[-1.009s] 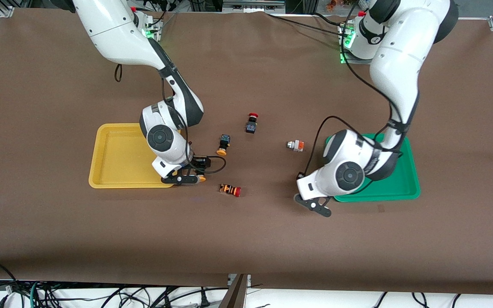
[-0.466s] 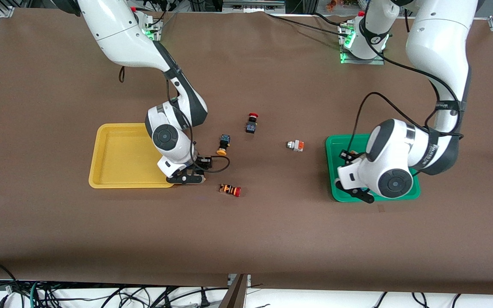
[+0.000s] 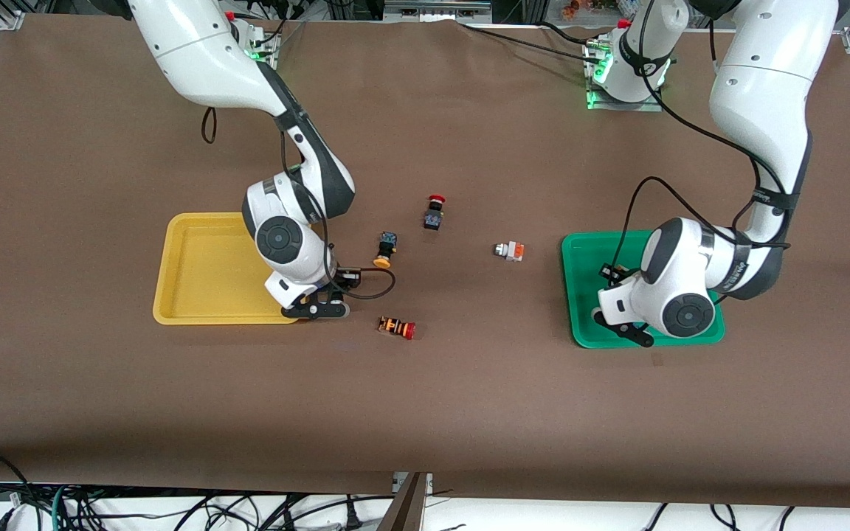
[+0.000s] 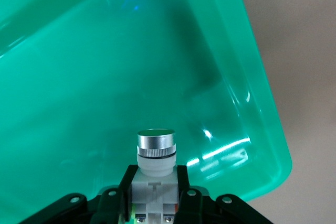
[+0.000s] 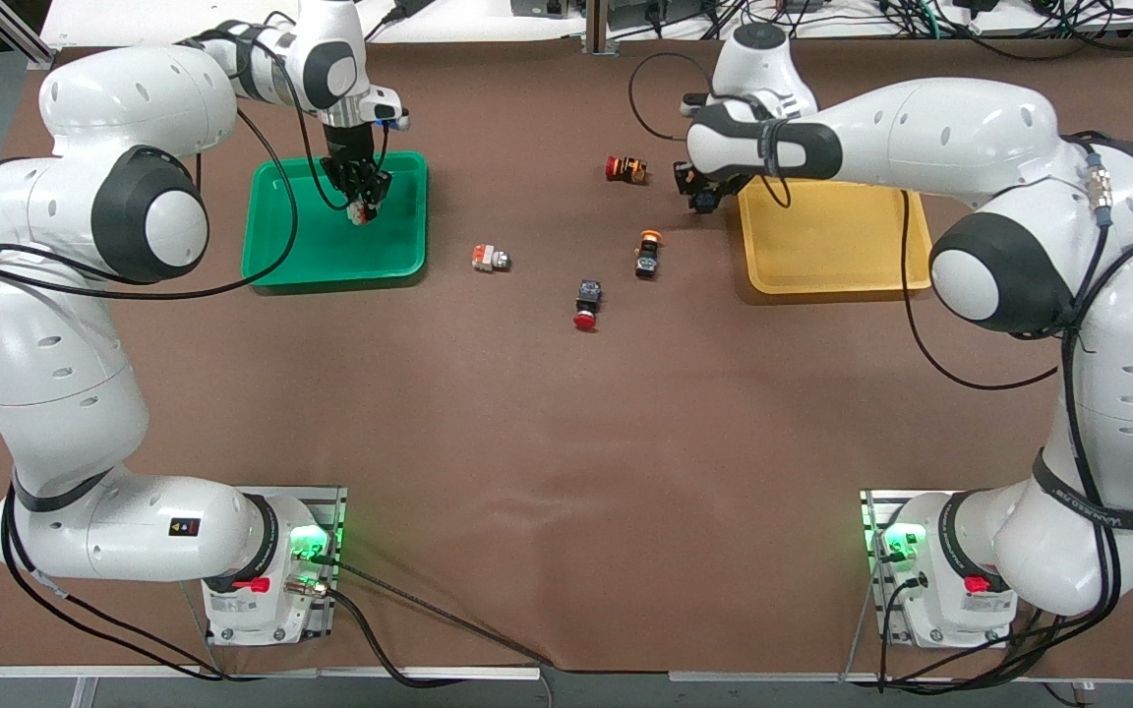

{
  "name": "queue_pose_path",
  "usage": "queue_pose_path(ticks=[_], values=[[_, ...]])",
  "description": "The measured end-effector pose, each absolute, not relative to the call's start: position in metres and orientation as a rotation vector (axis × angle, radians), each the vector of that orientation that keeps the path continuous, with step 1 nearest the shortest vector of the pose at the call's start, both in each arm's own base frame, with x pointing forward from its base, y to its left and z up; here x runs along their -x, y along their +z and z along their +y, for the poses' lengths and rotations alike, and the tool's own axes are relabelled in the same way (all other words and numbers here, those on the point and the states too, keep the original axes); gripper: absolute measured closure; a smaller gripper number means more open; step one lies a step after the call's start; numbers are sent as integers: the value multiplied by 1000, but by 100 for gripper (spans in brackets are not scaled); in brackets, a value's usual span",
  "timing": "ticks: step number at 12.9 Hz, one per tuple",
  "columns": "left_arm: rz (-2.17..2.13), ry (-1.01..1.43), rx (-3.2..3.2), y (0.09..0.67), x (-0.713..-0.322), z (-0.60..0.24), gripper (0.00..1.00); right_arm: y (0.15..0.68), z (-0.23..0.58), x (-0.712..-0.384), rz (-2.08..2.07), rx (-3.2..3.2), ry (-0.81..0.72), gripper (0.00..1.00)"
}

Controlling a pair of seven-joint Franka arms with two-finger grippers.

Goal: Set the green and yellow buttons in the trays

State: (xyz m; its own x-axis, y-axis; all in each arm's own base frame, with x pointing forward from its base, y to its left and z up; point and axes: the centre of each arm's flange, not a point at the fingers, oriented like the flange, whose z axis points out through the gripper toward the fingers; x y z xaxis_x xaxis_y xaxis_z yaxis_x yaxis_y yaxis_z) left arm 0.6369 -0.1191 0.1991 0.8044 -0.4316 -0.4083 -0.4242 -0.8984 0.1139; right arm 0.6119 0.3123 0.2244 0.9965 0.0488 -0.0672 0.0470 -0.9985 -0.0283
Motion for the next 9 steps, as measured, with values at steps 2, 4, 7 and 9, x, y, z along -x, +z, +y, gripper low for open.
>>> queue_pose_path(ticks=[2, 4, 7, 9], values=[[-714, -647, -2971, 197, -635, -123, 60, 246, 270, -625, -217, 3142, 149, 59], [-729, -605, -2977, 212, -638, -129, 39, 256, 216, -632, -336, 3160, 183, 59], [-777, -470, -2989, 270, -640, -156, 6, 243, 138, -621, -395, 3182, 250, 59], [-711, -430, -3008, 290, -632, -190, 0, 216, 108, -606, -369, 3195, 236, 59]])
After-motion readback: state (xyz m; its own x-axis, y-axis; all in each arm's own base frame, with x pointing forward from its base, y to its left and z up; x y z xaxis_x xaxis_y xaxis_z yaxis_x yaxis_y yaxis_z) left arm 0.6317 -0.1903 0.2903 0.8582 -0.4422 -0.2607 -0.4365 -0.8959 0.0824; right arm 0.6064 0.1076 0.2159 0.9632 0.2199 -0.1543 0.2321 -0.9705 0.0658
